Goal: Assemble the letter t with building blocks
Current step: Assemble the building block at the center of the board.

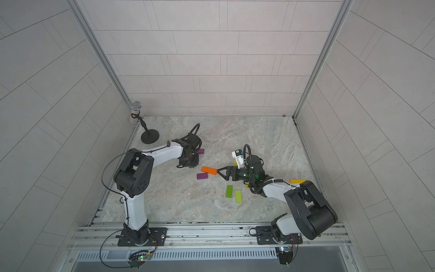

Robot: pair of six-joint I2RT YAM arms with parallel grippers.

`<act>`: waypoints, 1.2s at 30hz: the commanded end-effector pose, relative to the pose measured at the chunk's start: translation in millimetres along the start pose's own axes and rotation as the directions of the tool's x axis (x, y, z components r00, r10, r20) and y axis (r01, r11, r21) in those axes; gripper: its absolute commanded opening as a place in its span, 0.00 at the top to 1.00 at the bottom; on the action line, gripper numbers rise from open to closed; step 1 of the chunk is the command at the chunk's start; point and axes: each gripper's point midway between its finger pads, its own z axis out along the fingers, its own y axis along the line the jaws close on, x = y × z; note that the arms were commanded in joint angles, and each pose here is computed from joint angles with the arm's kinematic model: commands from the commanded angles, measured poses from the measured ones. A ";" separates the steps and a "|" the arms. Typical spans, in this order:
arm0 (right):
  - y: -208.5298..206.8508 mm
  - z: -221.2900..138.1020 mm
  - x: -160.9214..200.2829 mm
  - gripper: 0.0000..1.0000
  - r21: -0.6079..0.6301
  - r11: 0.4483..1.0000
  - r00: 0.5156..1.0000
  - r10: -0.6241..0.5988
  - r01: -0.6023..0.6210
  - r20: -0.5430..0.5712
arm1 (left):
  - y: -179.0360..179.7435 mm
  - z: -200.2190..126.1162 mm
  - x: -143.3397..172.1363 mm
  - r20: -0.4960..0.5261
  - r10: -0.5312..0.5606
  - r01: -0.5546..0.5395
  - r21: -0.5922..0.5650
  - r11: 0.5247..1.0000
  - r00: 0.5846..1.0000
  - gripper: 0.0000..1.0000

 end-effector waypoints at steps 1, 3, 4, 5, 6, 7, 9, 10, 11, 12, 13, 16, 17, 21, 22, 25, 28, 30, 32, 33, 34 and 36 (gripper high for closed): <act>2.2 2.3 -0.8 0.00 -0.014 1.000 1.000 -0.017 0.017 0.001 | 4.0 -0.5 -0.1 -0.013 -0.004 0.004 -0.027 1.000 1.000 0.73; 2.8 2.3 -1.5 0.00 -0.015 1.000 1.000 -0.019 0.019 0.003 | 7.0 -0.8 -0.3 -0.013 -0.008 0.008 -0.034 0.999 1.000 0.73; 2.3 2.3 -1.4 0.00 -0.014 1.000 1.000 -0.017 0.017 0.002 | 8.3 -0.8 -1.1 -0.011 -0.009 0.009 -0.036 0.999 1.000 0.73; 2.2 2.3 -1.4 0.00 -0.014 1.000 1.000 -0.015 0.015 0.002 | 8.7 -0.7 -1.2 -0.011 -0.009 0.009 -0.036 0.999 1.000 0.73; 2.5 2.4 -1.2 0.01 -0.015 1.000 1.000 -0.016 0.016 0.002 | 8.8 -0.8 -2.7 -0.009 -0.010 0.009 -0.034 0.999 1.000 0.73; 2.1 2.3 -1.1 0.00 -0.013 1.000 1.000 -0.016 0.016 0.002 | 8.3 -1.0 -3.7 -0.007 -0.008 0.007 -0.030 1.000 1.000 0.73; 2.4 2.4 -1.1 0.00 -0.014 1.000 1.000 -0.016 0.016 0.002 | 9.9 0.4 -3.9 -0.012 -0.007 0.006 -0.036 0.999 1.000 0.73; 2.4 2.4 -1.2 0.00 -0.014 1.000 1.000 -0.015 0.015 0.002 | 9.9 0.8 -4.4 -0.011 -0.007 0.007 -0.037 0.999 1.000 0.73; 2.7 2.3 -1.5 0.00 -0.015 1.000 1.000 -0.016 0.016 0.003 | 10.3 1.7 -4.0 -0.015 -0.007 0.006 -0.039 0.999 1.000 0.73; 2.6 2.2 -1.0 0.00 -0.015 1.000 1.000 -0.016 0.016 0.002 | 10.7 2.1 -4.6 -0.014 -0.010 0.009 -0.040 0.999 1.000 0.73; 2.3 2.4 -1.0 0.00 -0.014 1.000 1.000 -0.015 0.015 0.002 | 11.4 2.6 -4.3 -0.016 -0.011 0.010 -0.041 0.999 1.000 0.73; 2.2 2.4 -0.9 0.00 -0.014 1.000 1.000 -0.015 0.015 0.001 | 13.0 3.3 -4.4 -0.016 -0.014 0.013 -0.044 0.999 1.000 0.73; 2.3 2.4 -1.5 0.00 -0.015 1.000 1.000 -0.017 0.017 0.003 | 13.1 3.3 -4.6 -0.016 -0.013 0.012 -0.044 0.999 1.000 0.73; 2.4 2.4 -0.8 0.00 -0.015 1.000 1.000 -0.016 0.016 0.001 | 14.2 3.4 -6.2 -0.015 -0.014 0.014 -0.043 0.999 1.000 0.73; 2.5 2.4 -1.1 0.00 -0.015 1.000 1.000 -0.015 0.015 0.001 | 13.9 3.5 -6.9 -0.014 -0.014 0.013 -0.042 0.999 1.000 0.73; 2.0 2.4 -0.5 0.00 -0.014 1.000 1.000 -0.014 0.014 -0.001 | 14.9 4.9 -7.4 -0.017 -0.012 0.011 -0.049 0.999 1.000 0.73; 2.0 2.0 -1.1 0.00 -0.013 1.000 1.000 -0.015 0.015 0.002 | 14.1 7.4 -6.9 -0.022 -0.013 0.012 -0.045 0.999 1.000 0.73; 2.2 2.2 -0.9 0.00 -0.014 1.000 1.000 -0.016 0.016 0.001 | 13.7 8.8 -7.3 -0.024 -0.014 0.012 -0.045 0.999 1.000 0.73; 2.2 2.4 -0.6 0.00 -0.014 1.000 1.000 -0.016 0.016 -0.001 | 14.1 8.3 -8.5 -0.021 -0.014 0.013 -0.048 0.999 1.000 0.73; 2.1 2.1 -1.3 0.00 -0.013 1.000 1.000 -0.015 0.015 0.002 | 13.9 8.7 -8.9 -0.020 -0.013 0.012 -0.048 0.999 1.000 0.72; 2.4 2.2 -1.0 0.00 -0.014 1.000 1.000 -0.017 0.017 0.001 | 14.4 8.6 -8.8 -0.022 -0.013 0.012 -0.051 0.999 1.000 0.72; 2.3 2.3 -0.7 0.00 -0.013 1.000 1.000 -0.016 0.016 0.000 | 15.5 8.0 -10.2 -0.020 -0.011 0.010 -0.054 0.998 1.000 0.72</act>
